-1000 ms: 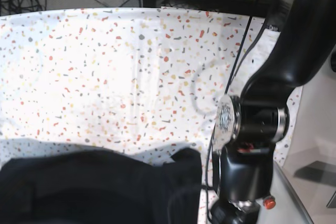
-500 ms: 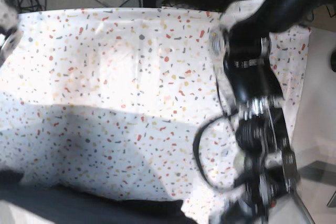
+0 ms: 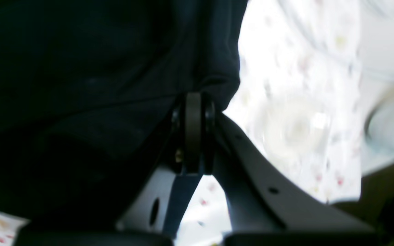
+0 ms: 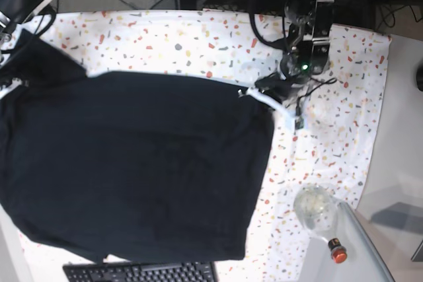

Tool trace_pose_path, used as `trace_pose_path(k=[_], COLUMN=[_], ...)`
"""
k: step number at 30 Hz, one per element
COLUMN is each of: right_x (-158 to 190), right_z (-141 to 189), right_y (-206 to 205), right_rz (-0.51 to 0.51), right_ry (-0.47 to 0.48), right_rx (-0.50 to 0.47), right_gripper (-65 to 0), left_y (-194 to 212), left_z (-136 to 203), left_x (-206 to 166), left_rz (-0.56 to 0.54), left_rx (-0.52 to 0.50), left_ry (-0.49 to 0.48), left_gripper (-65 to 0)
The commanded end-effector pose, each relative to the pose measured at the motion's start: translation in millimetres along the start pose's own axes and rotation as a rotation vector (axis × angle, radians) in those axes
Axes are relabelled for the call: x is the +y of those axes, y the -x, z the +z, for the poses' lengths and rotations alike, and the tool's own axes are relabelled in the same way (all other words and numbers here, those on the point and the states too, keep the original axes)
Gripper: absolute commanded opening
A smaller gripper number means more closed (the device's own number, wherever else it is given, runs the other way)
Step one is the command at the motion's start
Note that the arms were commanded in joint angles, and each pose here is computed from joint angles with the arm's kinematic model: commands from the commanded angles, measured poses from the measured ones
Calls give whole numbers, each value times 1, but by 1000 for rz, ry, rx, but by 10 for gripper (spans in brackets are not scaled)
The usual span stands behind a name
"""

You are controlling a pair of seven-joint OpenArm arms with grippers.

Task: Layout the t-shirt on the table in an organized manner, then fold the t-shirt properly
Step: 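Lift the shirt with both grippers and lay it down again, then hold the shirt edge with both grippers and pull it taut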

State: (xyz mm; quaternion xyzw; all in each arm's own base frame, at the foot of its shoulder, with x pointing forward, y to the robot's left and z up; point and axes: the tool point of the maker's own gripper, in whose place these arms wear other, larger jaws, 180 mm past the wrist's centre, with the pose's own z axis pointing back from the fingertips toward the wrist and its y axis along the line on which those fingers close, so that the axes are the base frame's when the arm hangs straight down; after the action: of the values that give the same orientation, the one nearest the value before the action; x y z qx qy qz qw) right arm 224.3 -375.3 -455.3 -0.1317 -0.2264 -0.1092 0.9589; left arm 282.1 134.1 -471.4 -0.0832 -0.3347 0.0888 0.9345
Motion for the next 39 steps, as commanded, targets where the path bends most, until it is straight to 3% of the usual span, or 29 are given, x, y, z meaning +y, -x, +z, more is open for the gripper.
trace_pose_path(k=[1, 7, 12, 15, 17, 19, 20, 22, 26, 39], right_x=[-7, -2, -25, -27, -25, -27, -29, -36, -45, 4], right_z=[2, -12, -10, -8, -5, 4, 9, 16, 26, 1], right_y=[-17, -9, -8, -10, -9, -20, -25, -24, -6, 66], right_rz=[-13, -32, -157, -173, -162, -192, -211, -227, -220, -312], right_ry=[8, -26, 55, 26, -18, -71, -90, -94, -69, -209], right_rx=[-49, -30, -32, -46, -56, -142, -189, -230, -210, -60], right_gripper=[-650, -650, -650, -650, -473, -273, -203, -128, -116, -116], left_y=[-24, -6, -8, -8, -8, -7, -7, -6, -6, -7], left_z=[3, 7, 8, 8, 8, 7, 7, 7, 7, 7], left_x=[-7, 6, 6, 6, 6, 6, 6, 6, 6, 10], left_rz=[2, -8, -10, -10, -10, -9, -9, -9, -9, -17], left_rx=[-84, -49, -53, -55, -55, -52, -50, -49, -49, -47], left_ry=[19, -3, -3, -3, -3, -3, -4, -4, -4, -9], left_gripper=[-650, -650, -650, -650, -650, -650, -650, -650, -650, -650])
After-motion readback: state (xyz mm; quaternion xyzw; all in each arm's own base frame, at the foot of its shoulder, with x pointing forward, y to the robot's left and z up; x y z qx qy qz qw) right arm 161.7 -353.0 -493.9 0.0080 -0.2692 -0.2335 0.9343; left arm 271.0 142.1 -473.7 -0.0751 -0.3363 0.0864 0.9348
